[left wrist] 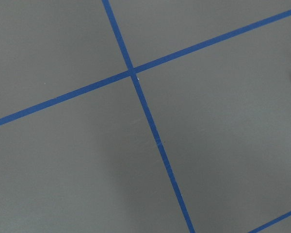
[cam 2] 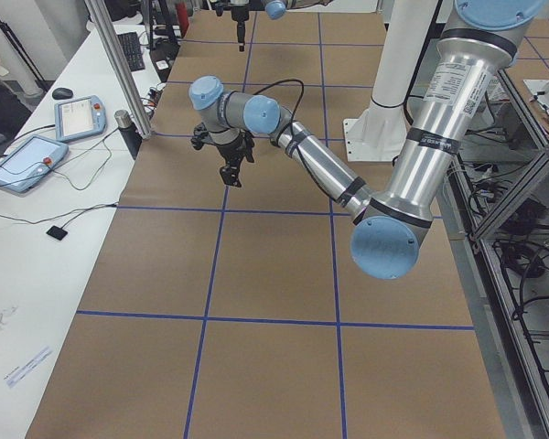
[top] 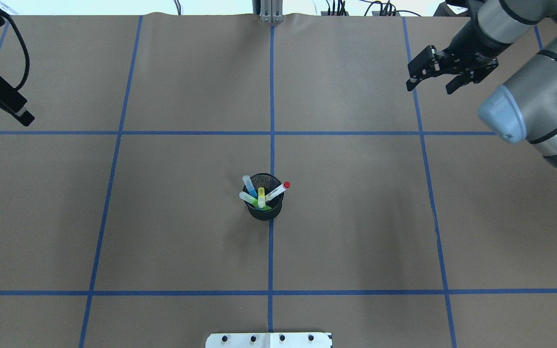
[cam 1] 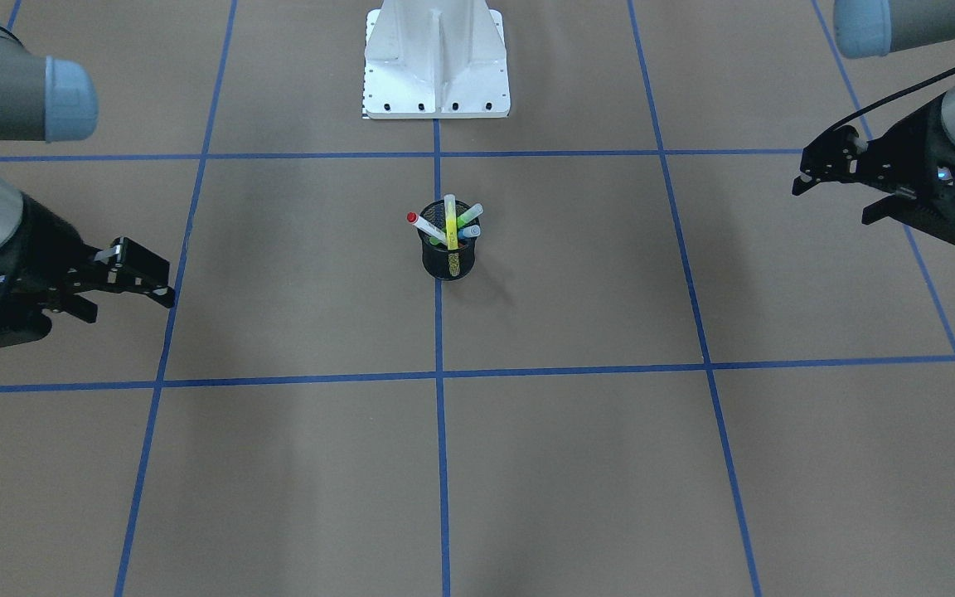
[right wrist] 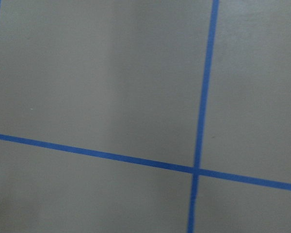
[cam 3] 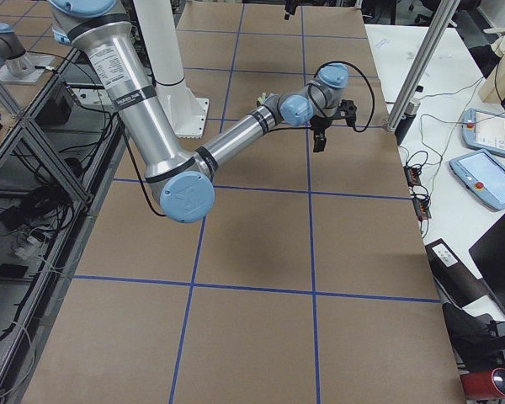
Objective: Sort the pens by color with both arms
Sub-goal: 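Move the right gripper over the black mesh pen cup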
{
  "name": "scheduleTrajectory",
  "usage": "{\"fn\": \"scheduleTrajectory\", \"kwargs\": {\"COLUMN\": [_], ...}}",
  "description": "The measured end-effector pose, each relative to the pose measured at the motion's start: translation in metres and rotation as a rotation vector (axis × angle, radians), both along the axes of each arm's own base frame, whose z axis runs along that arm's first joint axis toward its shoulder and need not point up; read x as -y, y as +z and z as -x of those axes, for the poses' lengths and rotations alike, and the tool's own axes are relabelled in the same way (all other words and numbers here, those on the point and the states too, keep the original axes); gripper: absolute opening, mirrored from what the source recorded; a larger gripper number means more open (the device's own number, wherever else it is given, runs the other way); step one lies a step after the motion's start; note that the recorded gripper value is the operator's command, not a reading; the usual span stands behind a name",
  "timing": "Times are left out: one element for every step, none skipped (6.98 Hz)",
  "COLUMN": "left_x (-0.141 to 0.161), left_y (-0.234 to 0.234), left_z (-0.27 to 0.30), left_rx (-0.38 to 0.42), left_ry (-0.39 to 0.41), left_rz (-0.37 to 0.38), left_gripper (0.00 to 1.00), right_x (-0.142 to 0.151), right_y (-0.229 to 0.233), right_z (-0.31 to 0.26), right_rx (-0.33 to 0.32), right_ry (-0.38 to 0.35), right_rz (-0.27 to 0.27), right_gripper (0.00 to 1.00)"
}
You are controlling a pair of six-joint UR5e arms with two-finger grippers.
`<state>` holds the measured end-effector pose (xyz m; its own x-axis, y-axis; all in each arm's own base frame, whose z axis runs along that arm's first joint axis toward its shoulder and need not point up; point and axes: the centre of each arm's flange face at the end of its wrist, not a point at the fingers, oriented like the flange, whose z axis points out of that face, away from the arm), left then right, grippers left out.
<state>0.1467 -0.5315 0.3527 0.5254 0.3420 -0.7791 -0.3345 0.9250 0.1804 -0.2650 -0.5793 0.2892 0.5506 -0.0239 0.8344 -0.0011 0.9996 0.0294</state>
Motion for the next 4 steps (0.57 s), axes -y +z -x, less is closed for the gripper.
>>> {"fn": "scheduleTrajectory", "kwargs": {"left_x": [-0.001,-0.002,-0.005,-0.010], "left_y": [0.006,0.014,0.027,0.038], "left_z": [0.007,0.014,0.023,0.033], "left_rx": [0.004,0.006,0.010,0.013], "left_ry": [-0.002,0.004,0.009,0.011], "left_rz": [-0.003,-0.013,-0.019,-0.025], "left_gripper": [0.99,0.99,0.99,0.99], "right_x": [-0.008,-0.013,-0.019,-0.027], "right_y": [-0.027,-0.050,-0.072,-0.094], "right_z": [0.023,0.041,0.059,0.080], "right_rx": [0.014,0.023,0.031,0.034], "right_ry": [0.034,0.069,0.115,0.169], "right_rz": [0.049,0.089,0.134,0.188], "right_gripper": [0.98,0.98,0.98,0.98]}}
